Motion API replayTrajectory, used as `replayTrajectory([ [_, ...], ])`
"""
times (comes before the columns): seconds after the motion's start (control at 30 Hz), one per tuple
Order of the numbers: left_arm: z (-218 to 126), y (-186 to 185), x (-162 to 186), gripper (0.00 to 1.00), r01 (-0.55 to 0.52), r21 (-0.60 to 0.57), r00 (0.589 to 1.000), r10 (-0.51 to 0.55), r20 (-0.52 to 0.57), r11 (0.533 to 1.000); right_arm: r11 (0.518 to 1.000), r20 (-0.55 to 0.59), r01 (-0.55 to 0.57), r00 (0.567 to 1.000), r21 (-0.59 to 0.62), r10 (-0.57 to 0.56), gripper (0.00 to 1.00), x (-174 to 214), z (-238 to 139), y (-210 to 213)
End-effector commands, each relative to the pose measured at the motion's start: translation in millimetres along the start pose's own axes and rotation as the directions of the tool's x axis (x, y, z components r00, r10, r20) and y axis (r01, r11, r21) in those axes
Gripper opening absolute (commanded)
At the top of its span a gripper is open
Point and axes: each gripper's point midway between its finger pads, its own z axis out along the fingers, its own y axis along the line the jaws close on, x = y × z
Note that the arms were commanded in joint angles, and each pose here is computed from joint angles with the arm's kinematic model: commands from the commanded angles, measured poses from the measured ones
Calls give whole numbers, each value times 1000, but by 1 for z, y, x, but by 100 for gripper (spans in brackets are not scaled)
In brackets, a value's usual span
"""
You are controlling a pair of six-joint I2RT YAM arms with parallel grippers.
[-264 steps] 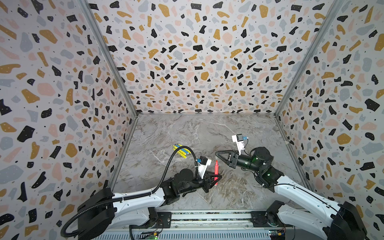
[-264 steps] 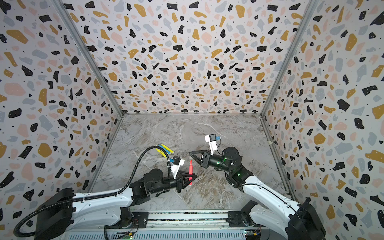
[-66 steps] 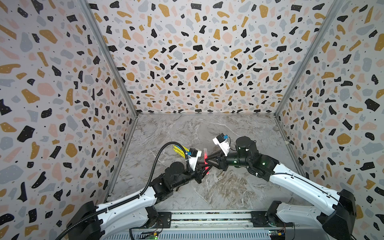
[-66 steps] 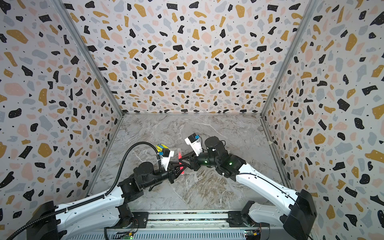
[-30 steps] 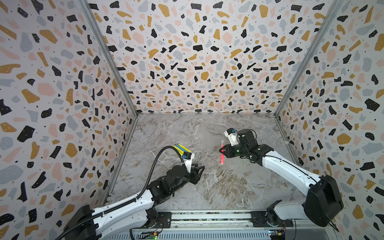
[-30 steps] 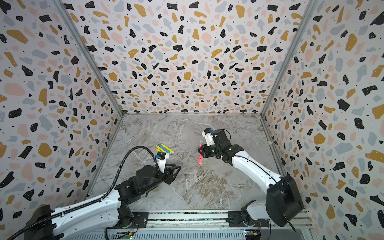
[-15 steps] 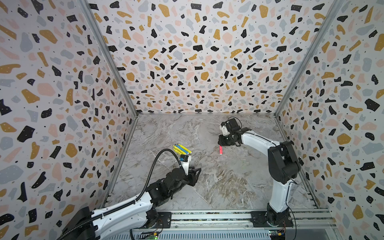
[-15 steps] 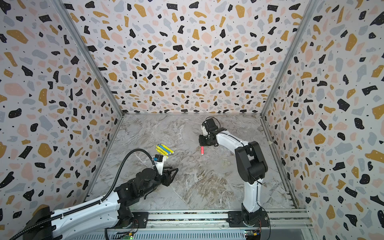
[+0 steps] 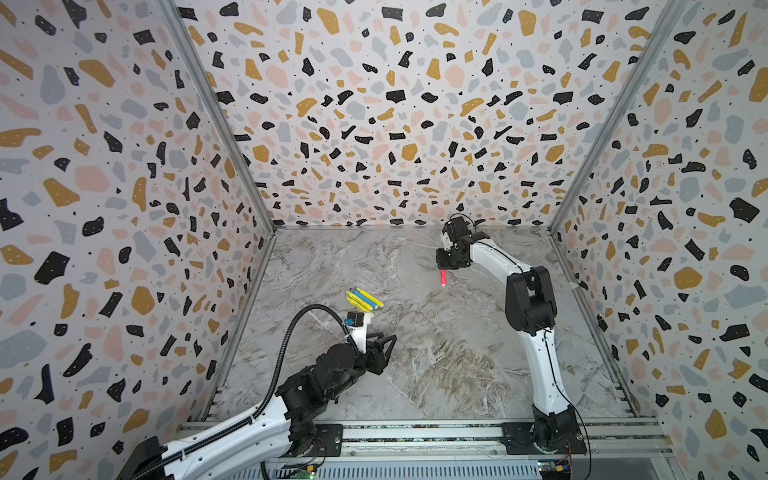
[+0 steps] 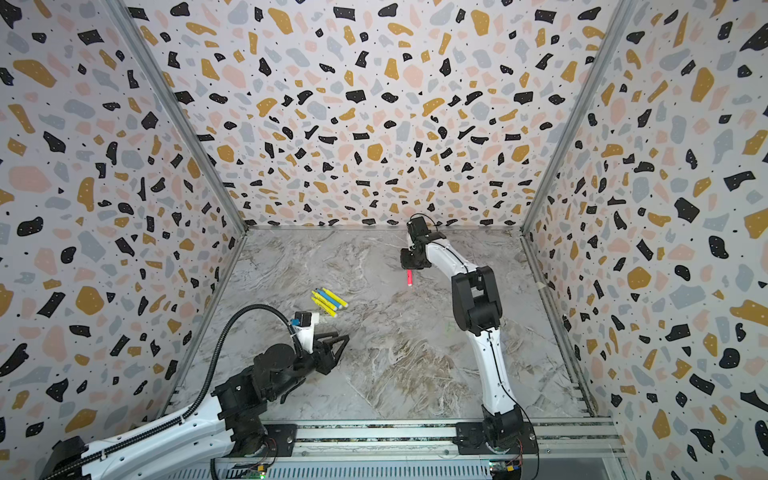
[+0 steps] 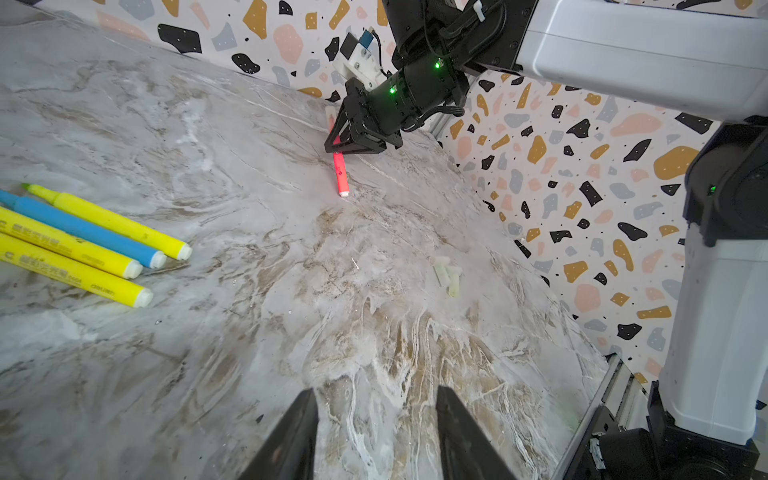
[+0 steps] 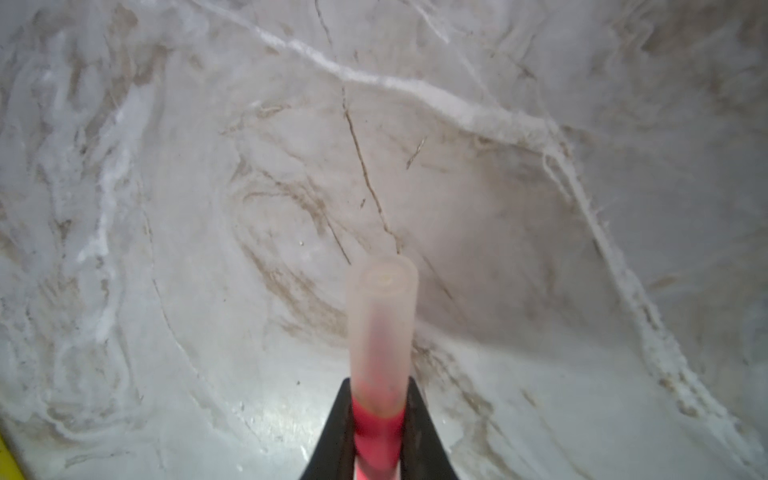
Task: Insert the pens into the pen caps
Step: 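Carry the capped highlighter away with the right gripper and lay it down, then raise the right gripper off the highlighter while the left gripper moves over the yellow highlighters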
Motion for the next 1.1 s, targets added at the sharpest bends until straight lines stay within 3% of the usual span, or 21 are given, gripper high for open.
replayTrajectory([
  [0.0,-1,0,-3,47,4,-4,1000,-4,15,1000,999,-35,-13,999,29,14,6,-1,-1,-5],
  [0.4,-5,0,-8,47,1,-15,1000,0,22,1000,998,16,-47,999,41,47,20,-17,3,-7],
  [0.57,-10,3,-10,47,12,-22,999,-11,38,1000,997,39,-56,998,45,54,35,-23,-6,-6],
  [0.77,-14,8,-15,48,12,-59,999,-10,48,998,999,132,-39,991,18,36,37,-40,-54,8],
  [0.93,-12,8,-18,52,37,-74,999,-34,39,997,998,234,-10,972,-66,25,37,-47,-116,29],
  [1.07,-4,26,-21,52,63,-172,998,-64,-2,983,988,324,39,946,-150,11,39,-40,-162,46],
])
